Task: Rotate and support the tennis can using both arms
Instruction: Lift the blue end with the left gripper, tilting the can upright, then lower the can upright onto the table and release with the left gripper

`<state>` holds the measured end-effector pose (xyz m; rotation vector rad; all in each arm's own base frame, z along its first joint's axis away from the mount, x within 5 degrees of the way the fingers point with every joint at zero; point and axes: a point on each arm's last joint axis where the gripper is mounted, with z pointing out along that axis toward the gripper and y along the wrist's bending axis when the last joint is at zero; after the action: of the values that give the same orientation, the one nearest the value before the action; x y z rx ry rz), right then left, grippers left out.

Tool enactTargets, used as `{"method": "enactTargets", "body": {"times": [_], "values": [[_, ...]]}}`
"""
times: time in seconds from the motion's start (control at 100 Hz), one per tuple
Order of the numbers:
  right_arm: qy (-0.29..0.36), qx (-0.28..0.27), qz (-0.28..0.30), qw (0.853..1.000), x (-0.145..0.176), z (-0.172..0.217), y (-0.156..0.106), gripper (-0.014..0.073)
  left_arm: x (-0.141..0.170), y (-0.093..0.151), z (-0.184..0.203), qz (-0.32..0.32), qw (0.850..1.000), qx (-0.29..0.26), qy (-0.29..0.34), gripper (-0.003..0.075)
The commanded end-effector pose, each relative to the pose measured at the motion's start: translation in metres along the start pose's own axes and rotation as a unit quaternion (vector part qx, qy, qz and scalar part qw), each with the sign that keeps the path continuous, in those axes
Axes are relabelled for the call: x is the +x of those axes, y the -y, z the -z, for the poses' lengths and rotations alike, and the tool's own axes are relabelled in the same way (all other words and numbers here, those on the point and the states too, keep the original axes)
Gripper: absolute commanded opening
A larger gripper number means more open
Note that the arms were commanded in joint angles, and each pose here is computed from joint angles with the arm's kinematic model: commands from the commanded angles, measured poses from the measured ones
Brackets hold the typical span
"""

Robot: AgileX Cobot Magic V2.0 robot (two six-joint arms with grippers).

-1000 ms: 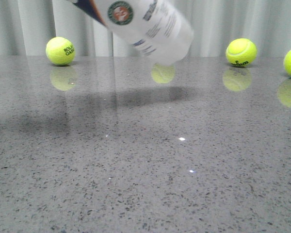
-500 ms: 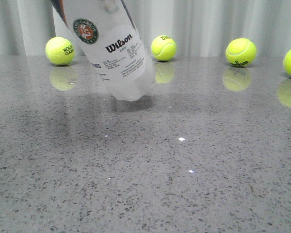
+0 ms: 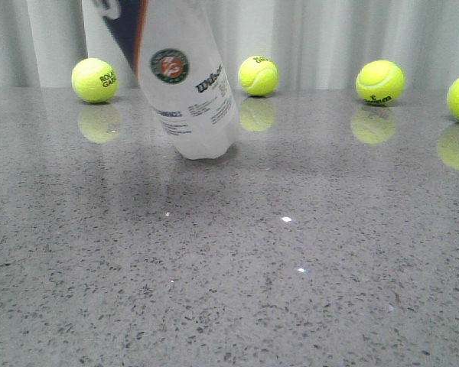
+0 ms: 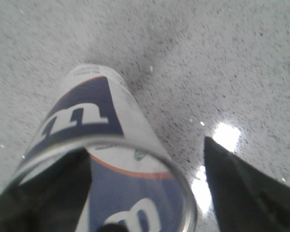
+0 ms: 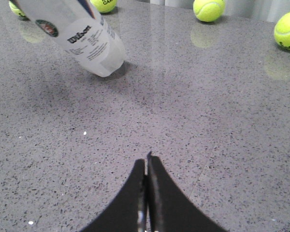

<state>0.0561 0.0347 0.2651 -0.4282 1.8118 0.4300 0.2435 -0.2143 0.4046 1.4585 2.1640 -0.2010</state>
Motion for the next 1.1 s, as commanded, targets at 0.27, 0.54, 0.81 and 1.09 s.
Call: {"method": "enactTargets", "body": {"times": [0.27,0.54,0.81,1.09], "values": [[0.047,0.003,0.006,0.999,-0.014,0.002,0.000,-0.0062,-0.038,-0.021,0.010,-0.011,0.998,-0.049,0.042,0.0516],[0.047,0.003,0.006,0.999,-0.014,0.002,0.000,-0.0062,-0.050,-0.026,0.013,-0.012,0.996,-0.055,0.062,0.0516],[0.047,0.003,0.006,0.999,-0.014,0.002,0.000,-0.0062,-0.054,-0.023,0.032,-0.005,0.991,-0.063,0.117,0.0447],[0.047,0.003,0.005,0.999,-0.014,0.002,0.000,-0.0062,-0.044,-0.009,0.076,0.057,0.952,-0.091,0.286,0.0000]]}}
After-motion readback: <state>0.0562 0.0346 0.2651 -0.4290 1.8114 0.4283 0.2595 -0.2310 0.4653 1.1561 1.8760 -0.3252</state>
